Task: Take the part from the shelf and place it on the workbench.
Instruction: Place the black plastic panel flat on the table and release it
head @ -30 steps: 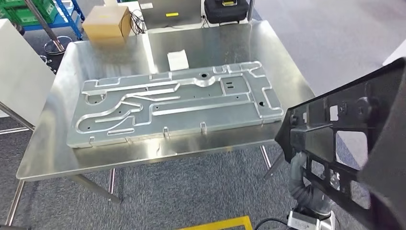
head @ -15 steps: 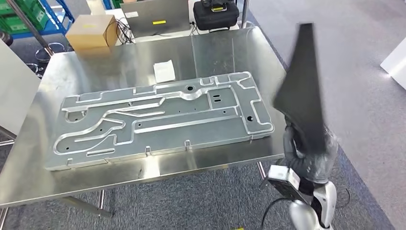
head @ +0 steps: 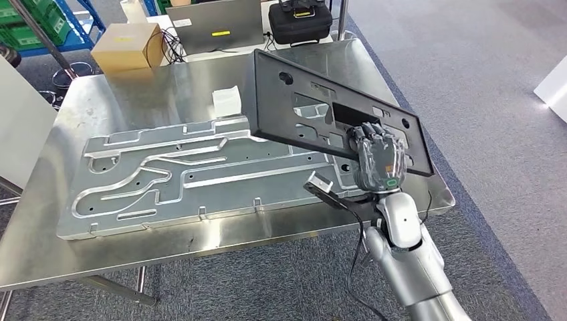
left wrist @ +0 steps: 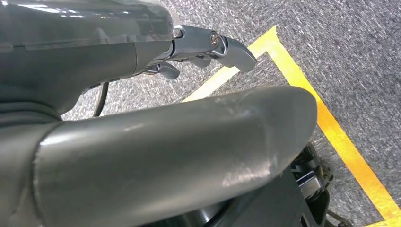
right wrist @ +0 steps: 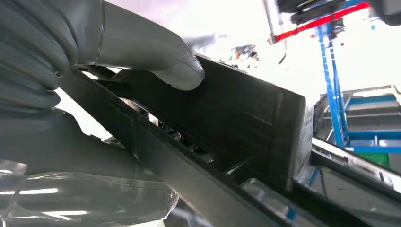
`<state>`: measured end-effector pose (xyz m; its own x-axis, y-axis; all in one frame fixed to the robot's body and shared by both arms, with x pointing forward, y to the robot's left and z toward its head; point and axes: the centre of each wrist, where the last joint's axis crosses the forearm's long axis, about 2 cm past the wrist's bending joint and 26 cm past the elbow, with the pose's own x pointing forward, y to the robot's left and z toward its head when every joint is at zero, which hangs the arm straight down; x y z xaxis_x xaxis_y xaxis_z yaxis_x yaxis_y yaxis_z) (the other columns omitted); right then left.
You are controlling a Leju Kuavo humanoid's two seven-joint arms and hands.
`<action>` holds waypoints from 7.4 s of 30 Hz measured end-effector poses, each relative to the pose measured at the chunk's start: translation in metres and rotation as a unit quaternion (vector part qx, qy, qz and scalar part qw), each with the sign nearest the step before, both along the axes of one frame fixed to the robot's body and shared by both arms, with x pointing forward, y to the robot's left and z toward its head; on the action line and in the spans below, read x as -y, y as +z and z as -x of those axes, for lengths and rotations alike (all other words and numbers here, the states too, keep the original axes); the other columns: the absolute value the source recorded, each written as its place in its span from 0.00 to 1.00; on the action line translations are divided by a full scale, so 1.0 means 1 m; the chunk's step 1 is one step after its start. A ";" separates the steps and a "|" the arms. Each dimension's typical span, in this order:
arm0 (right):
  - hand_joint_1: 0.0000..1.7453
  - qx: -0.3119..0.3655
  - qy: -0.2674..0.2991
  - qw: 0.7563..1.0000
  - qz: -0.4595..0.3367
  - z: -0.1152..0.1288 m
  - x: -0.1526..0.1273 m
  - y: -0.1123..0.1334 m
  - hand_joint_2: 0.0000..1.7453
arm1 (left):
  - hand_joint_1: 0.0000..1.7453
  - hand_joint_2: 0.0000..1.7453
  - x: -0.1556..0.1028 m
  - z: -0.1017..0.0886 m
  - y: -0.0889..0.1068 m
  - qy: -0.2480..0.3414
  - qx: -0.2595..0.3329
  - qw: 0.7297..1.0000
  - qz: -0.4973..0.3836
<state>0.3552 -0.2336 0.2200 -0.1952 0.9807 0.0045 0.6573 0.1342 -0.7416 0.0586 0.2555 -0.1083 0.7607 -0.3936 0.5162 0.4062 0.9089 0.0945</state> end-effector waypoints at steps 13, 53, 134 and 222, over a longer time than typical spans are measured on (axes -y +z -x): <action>1.00 -0.065 -0.062 0.986 0.142 -0.063 0.012 -0.004 1.00 | 0.00 0.00 0.008 -0.009 0.002 -0.024 0.002 1.000 0.004; 1.00 -0.173 0.105 0.959 0.200 -0.072 -0.064 -0.036 1.00 | 0.00 0.00 0.023 -0.024 0.006 -0.045 0.010 0.999 0.004; 0.00 0.002 0.288 0.883 -0.370 0.038 0.023 -0.022 1.00 | 0.00 0.00 0.017 0.011 0.000 0.076 0.039 0.992 0.094; 0.00 -0.121 0.242 0.757 -0.595 0.168 0.005 -0.131 0.00 | 0.00 0.00 0.022 0.019 0.000 0.109 -0.021 0.993 -0.036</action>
<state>0.1876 -0.2386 0.0891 -0.3824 0.0692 0.9214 0.1826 0.9832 0.0020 0.0399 0.2340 -0.1082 0.8525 -0.2518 0.4581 0.2056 0.9672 0.1491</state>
